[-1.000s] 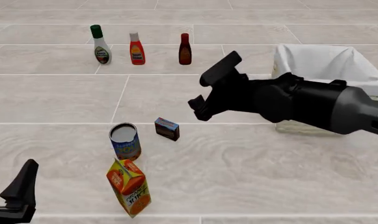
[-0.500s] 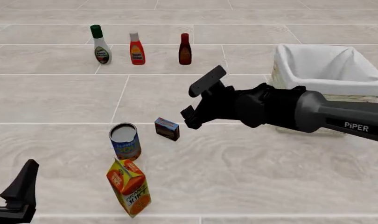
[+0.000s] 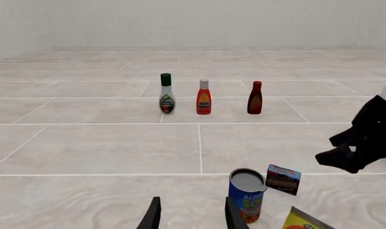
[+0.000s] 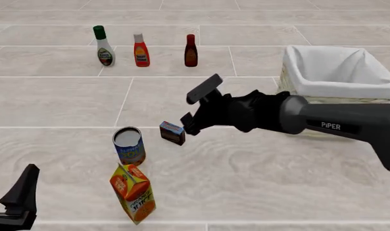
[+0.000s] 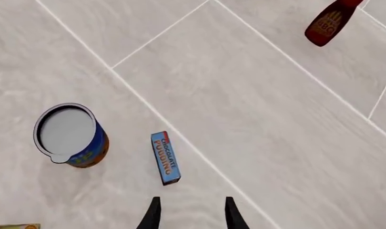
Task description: Pick the chocolate pudding and place it in the basket.
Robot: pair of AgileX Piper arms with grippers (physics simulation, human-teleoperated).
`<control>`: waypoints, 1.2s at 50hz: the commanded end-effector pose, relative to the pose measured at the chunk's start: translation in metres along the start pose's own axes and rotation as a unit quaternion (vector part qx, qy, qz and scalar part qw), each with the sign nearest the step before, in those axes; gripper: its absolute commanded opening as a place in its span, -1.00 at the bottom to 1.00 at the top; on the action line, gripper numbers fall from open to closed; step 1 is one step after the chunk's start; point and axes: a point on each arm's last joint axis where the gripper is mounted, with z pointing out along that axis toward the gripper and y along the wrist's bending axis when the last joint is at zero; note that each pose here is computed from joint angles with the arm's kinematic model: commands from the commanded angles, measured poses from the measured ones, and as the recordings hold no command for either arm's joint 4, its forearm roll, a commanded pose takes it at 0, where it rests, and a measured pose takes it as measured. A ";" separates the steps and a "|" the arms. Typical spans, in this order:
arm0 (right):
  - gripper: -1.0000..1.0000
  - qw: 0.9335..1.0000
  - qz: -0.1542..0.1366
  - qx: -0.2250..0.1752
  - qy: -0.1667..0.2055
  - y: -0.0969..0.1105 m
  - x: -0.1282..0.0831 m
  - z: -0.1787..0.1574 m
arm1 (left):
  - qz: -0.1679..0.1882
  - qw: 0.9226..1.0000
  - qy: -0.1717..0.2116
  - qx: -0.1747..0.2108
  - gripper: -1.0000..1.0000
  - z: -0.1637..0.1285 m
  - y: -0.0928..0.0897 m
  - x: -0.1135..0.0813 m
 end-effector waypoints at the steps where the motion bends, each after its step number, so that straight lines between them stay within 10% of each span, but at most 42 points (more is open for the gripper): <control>1: 1.00 1.000 0.008 -0.003 0.005 0.003 0.004 0.012 | 0.000 1.000 -0.001 0.000 1.00 0.000 0.000 0.000; 60: 1.00 0.999 0.017 -0.014 0.024 0.017 0.029 0.071 | 0.000 1.000 -0.001 0.000 1.00 0.000 0.000 0.000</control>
